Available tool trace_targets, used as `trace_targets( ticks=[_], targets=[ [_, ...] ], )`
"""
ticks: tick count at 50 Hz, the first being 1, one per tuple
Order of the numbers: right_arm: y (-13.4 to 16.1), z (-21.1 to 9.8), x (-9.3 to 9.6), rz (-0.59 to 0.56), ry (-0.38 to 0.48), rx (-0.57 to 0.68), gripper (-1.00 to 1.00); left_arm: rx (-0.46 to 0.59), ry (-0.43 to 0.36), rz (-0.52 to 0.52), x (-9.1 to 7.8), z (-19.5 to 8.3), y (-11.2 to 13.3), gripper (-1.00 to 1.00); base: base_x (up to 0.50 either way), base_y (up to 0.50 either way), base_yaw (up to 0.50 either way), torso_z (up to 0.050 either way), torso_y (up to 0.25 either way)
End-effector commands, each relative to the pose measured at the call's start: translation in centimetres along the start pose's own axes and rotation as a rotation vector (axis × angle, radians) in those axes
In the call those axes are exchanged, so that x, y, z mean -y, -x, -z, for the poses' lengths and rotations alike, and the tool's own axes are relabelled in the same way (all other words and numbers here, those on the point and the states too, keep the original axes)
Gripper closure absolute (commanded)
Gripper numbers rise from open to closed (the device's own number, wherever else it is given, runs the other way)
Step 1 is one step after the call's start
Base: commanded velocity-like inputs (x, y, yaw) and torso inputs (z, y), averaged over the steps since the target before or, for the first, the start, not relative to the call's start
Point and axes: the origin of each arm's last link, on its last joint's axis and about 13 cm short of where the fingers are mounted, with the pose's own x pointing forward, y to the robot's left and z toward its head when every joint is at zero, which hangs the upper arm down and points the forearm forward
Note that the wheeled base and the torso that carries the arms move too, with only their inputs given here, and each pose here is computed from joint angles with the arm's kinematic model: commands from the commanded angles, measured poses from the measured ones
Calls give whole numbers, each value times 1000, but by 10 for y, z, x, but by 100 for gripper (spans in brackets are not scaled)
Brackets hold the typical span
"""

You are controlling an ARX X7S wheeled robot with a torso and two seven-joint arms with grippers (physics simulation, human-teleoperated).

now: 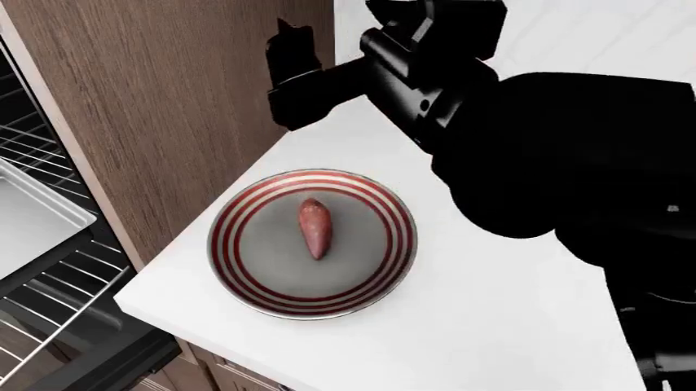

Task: Pick the sweet potato from the oven and place it on the plate on the counter.

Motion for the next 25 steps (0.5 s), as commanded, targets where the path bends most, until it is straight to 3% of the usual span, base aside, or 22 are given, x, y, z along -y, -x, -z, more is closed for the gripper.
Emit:
trace_targets(
  ticks=[1, 14, 25],
  targets=[
    [38, -31, 6, 75, 49, 112, -100, 4, -13, -9, -4, 0, 0, -100, 0, 0, 0, 0, 0],
    [94, -47, 6, 195, 112, 170, -100, 13, -37, -32, -10, 0, -3, -100, 0, 0, 0, 0, 0],
    [138, -43, -14, 191, 83, 217, -100, 16, -44, -37, -12, -1, -2, -100, 0, 0, 0, 0, 0]
  ],
)
